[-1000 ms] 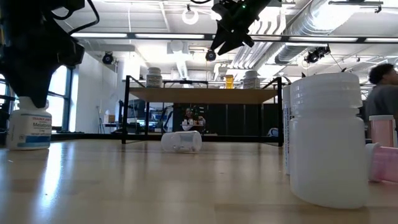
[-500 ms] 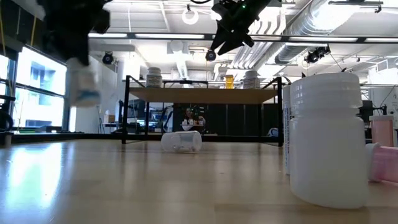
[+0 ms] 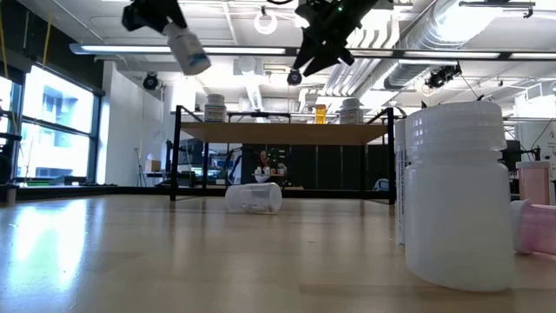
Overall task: Pick and place medicine bottles onto shelf by color
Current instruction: Put the white and blue pill bottle on the shelf
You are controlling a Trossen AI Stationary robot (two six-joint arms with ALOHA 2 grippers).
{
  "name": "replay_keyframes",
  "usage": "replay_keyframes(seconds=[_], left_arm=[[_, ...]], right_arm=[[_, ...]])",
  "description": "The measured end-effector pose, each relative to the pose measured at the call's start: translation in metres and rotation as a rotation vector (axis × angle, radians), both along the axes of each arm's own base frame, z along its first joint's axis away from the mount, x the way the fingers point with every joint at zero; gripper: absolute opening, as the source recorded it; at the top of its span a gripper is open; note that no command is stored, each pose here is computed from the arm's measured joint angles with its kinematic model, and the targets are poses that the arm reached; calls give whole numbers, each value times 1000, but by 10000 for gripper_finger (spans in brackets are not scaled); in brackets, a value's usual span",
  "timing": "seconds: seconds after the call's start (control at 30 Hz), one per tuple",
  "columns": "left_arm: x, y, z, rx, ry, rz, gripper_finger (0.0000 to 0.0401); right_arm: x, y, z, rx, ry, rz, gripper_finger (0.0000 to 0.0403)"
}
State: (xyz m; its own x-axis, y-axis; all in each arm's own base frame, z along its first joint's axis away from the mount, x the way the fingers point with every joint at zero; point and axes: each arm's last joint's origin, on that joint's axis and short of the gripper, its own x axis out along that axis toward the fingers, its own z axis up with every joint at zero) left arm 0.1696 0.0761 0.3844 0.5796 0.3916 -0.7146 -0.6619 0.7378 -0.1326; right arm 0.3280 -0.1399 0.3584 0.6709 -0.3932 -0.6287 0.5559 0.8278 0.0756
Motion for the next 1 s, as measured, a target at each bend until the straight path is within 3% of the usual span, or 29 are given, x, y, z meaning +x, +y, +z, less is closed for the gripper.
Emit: replay_keyframes(seconds=[0.23,0.4,0.83,1.0], left_arm=[[4,30,26,152,48,-31,166],[17,52,31,180,88,-104,166],[51,91,1,58,347,-234,166],[58,102,-14,-2,388,-270,166]], right_arm=[[-4,-11,1,-11,-12,-38,172],[-8,-19,1,-14,-9,-62,172],[-15,-32,1,-23,-3,-94,172],[-16,-34,1,-33,5,-89,172]])
